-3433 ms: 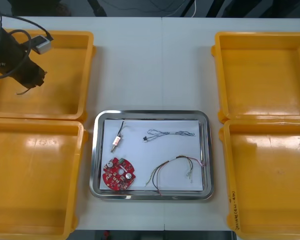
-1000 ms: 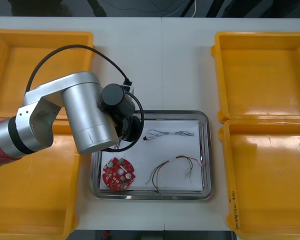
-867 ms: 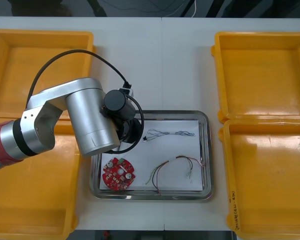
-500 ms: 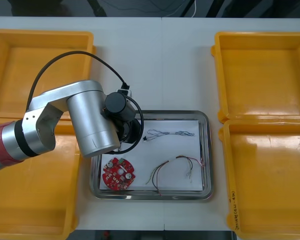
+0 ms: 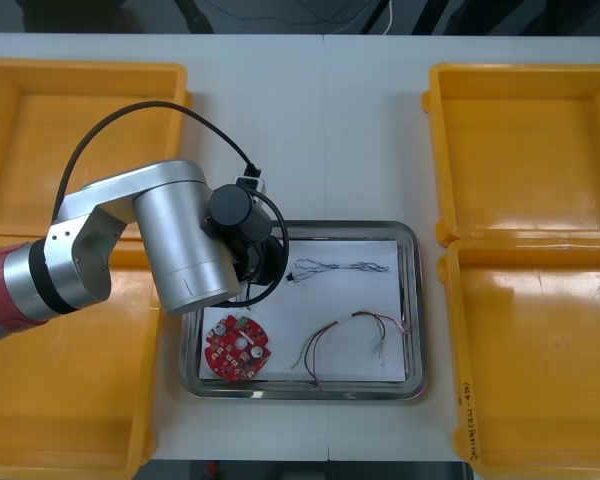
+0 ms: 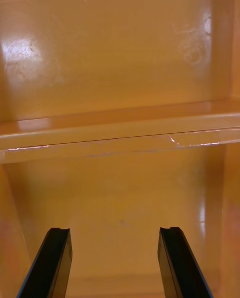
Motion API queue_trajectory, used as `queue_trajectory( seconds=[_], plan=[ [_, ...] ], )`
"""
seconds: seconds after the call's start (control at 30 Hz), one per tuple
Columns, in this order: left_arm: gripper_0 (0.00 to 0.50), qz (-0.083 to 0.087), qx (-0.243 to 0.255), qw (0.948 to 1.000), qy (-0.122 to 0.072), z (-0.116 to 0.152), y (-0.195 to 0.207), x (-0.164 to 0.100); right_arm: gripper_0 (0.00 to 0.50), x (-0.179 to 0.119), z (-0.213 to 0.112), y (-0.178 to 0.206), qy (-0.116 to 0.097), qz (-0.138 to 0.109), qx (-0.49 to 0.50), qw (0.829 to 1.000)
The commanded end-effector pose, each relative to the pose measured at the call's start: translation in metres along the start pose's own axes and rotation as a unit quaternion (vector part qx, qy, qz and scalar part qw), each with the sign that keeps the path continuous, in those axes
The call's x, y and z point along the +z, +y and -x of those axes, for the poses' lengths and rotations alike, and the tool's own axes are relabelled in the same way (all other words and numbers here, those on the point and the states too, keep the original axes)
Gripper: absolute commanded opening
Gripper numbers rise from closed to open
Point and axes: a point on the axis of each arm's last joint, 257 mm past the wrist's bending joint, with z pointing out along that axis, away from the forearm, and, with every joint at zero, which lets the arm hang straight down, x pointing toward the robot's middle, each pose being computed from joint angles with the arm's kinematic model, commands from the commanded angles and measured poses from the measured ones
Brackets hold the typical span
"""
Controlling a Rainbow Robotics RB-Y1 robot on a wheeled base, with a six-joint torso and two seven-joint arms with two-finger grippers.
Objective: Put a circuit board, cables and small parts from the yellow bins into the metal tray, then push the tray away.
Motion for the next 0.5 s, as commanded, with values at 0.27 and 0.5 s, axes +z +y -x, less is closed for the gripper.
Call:
queue_trajectory(
  seconds=[0.27,0.5],
  plan=[
    [0.5,-0.018,-0.057,0.9981,-0.013,0.033,0.006,-0.029,0.5,-0.016,0.007,-0.014,-0.018,-0.021,0.018,0.999],
    [0.5,-0.026,-0.067,0.9974,0.005,0.059,0.03,-0.071,0.5,-0.016,0.007,-0.014,-0.017,-0.02,0.019,0.999]
  ],
)
